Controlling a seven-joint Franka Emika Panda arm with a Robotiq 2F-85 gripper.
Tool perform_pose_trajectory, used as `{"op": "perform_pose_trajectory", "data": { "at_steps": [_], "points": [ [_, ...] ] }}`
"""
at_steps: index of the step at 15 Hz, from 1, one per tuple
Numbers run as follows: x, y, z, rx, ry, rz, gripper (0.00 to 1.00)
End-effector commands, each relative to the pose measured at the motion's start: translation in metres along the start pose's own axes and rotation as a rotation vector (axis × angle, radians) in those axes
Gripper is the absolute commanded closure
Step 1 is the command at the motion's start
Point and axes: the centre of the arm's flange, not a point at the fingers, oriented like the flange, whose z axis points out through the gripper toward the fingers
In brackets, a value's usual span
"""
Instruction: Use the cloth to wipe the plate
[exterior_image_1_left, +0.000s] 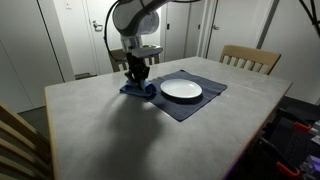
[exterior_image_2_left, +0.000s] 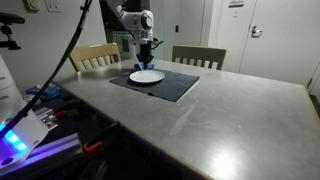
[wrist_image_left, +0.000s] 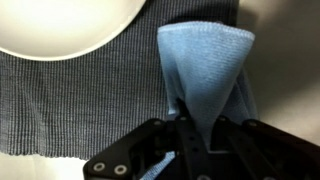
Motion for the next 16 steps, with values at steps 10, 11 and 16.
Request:
{"op": "perform_pose_trajectory", "data": {
  "at_steps": [10,11,16],
  "points": [
    [-0.035,-0.005,-0.017,-0.03,0.021,-0.023,0.97],
    [-0.039,-0.005,-0.02,-0.028,0.027,-0.024,0.97],
    [-0.06,-0.004,-0.021,-0.028,0.055,-0.025,0.97]
  ]
}}
